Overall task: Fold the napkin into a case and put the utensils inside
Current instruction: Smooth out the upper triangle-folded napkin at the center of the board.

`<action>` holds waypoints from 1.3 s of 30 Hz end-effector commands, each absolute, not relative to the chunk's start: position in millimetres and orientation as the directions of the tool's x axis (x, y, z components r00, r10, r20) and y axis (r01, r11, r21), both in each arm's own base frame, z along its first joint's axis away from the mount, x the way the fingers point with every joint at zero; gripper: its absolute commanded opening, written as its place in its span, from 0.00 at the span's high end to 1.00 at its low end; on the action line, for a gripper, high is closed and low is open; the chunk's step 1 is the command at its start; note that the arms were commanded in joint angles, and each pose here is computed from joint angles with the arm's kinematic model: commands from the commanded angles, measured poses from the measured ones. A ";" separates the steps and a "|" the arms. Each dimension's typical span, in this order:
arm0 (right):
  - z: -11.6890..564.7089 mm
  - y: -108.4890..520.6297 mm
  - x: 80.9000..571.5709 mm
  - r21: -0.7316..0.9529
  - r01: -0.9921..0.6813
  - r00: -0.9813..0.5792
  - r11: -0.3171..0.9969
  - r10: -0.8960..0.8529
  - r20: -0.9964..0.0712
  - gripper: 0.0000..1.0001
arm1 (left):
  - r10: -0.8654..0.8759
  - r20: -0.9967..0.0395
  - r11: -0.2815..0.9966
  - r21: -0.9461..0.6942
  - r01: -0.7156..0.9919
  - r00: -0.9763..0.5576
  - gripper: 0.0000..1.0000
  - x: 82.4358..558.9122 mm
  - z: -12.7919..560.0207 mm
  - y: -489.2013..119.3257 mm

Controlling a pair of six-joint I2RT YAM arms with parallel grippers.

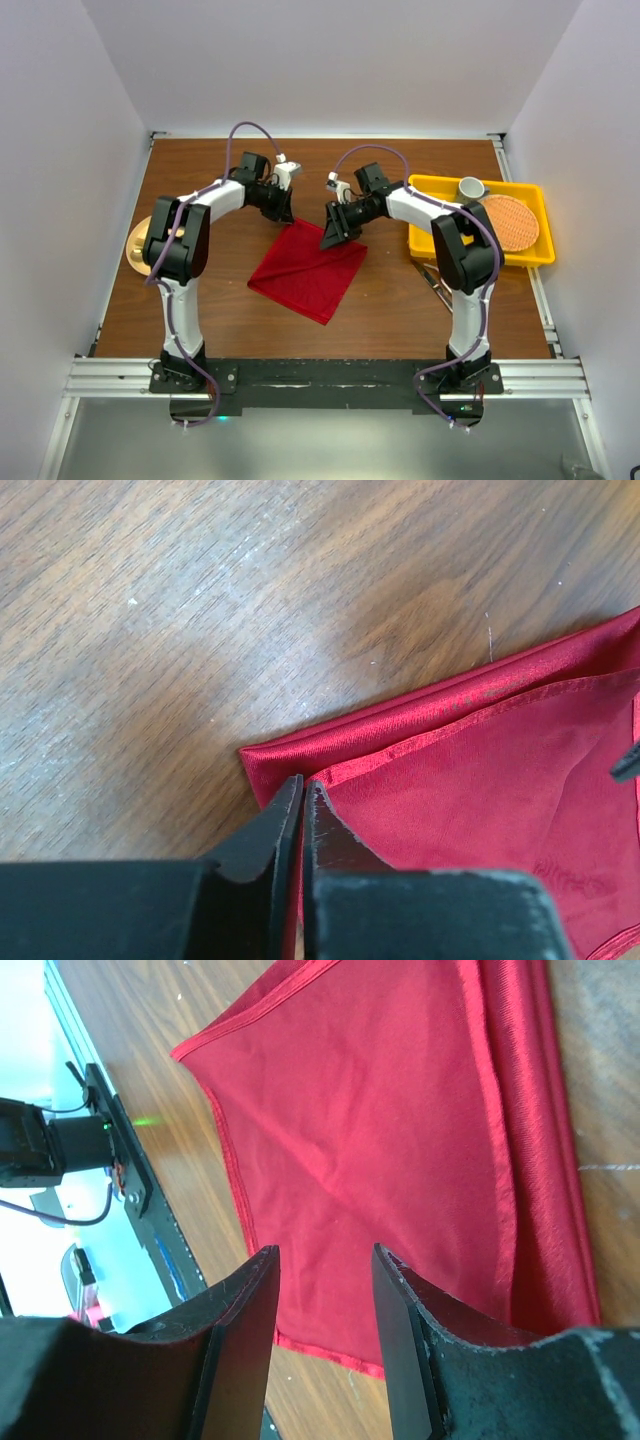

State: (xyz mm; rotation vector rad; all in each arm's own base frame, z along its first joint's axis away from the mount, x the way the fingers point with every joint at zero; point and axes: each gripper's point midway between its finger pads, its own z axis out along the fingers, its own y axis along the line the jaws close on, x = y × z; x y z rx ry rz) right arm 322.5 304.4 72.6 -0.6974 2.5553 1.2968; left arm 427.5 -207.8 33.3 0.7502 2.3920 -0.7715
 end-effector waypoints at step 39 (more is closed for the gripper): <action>20.5 343.4 334.1 0.731 -0.401 -0.916 0.553 -0.259 -0.306 0.55 | 0.182 -0.717 0.657 -0.420 0.626 -0.672 0.60 461.3 89.1 -189.7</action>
